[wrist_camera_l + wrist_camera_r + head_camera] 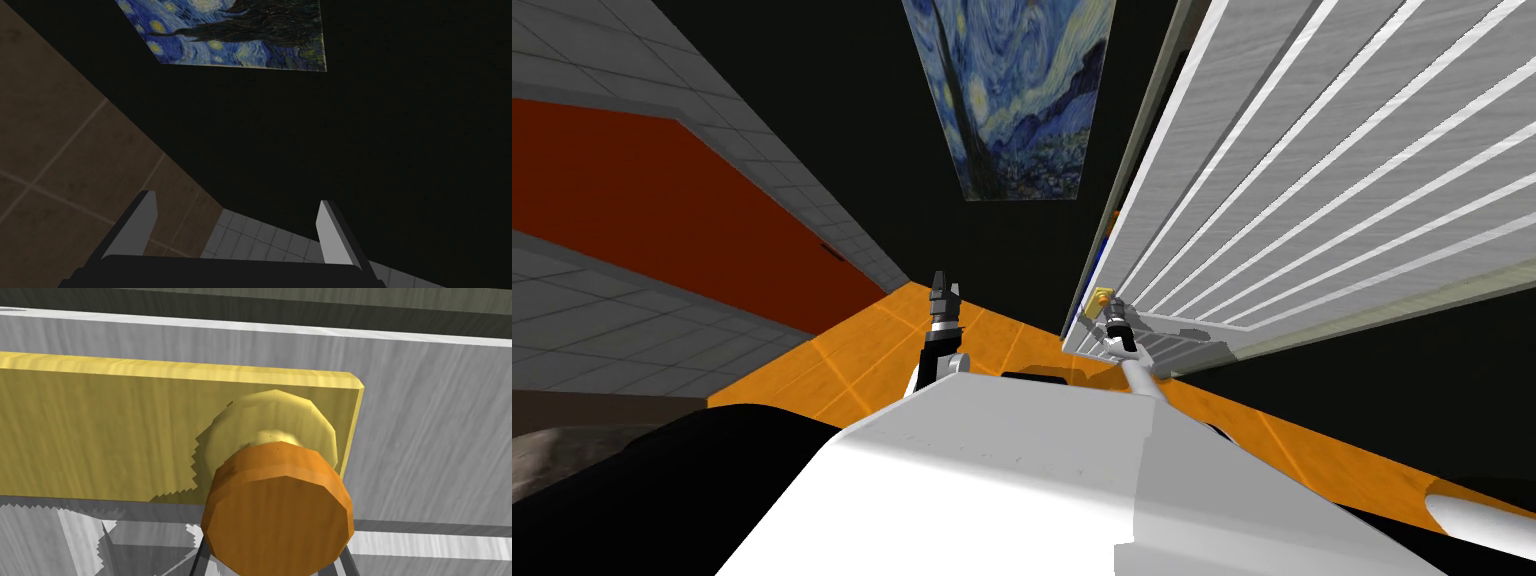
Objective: Pull the door open
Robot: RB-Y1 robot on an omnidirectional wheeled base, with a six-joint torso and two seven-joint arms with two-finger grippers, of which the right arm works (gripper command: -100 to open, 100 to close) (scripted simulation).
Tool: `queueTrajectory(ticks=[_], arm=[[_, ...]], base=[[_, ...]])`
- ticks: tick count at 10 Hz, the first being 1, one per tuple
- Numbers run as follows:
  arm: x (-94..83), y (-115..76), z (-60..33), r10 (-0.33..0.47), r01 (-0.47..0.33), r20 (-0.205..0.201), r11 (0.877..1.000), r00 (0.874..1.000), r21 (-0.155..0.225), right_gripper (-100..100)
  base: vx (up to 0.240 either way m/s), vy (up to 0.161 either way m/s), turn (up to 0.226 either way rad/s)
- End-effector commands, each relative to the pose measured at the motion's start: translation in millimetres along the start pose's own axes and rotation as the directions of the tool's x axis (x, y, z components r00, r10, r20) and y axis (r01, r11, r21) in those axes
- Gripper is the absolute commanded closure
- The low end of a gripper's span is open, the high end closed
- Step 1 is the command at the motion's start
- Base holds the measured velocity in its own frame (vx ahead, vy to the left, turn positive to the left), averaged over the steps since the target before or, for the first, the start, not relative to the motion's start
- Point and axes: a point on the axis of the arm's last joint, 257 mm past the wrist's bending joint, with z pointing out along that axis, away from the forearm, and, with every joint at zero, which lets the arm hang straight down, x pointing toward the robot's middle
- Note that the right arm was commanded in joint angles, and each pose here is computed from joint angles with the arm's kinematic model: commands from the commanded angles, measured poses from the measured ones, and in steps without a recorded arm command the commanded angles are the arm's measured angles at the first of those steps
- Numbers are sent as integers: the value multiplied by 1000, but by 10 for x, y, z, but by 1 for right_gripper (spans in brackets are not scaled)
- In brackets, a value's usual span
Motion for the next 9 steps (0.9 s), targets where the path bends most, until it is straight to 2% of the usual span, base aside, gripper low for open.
queueTrajectory(ticks=[1,2,3,5,6,7,8,9], arm=[[102,30,22,58,-58,-8,998,998,-9,100],[52,27,31,116,-115,6,993,993,-9,100],[52,27,31,120,-120,6,993,993,-9,100],[-49,19,47,229,-228,36,973,973,-14,100],[-49,19,47,242,-241,36,970,970,-15,100],[-99,14,55,298,-298,50,954,953,-20,100],[-99,14,55,301,-300,50,954,952,-20,100],[-148,9,61,359,-358,63,933,931,-26,100]], base=[[-67,-43,86],[-55,-44,116],[-46,-29,68],[-72,-39,160],[-66,-44,78],[-62,-26,111],[-51,-18,51],[-51,-27,107]])
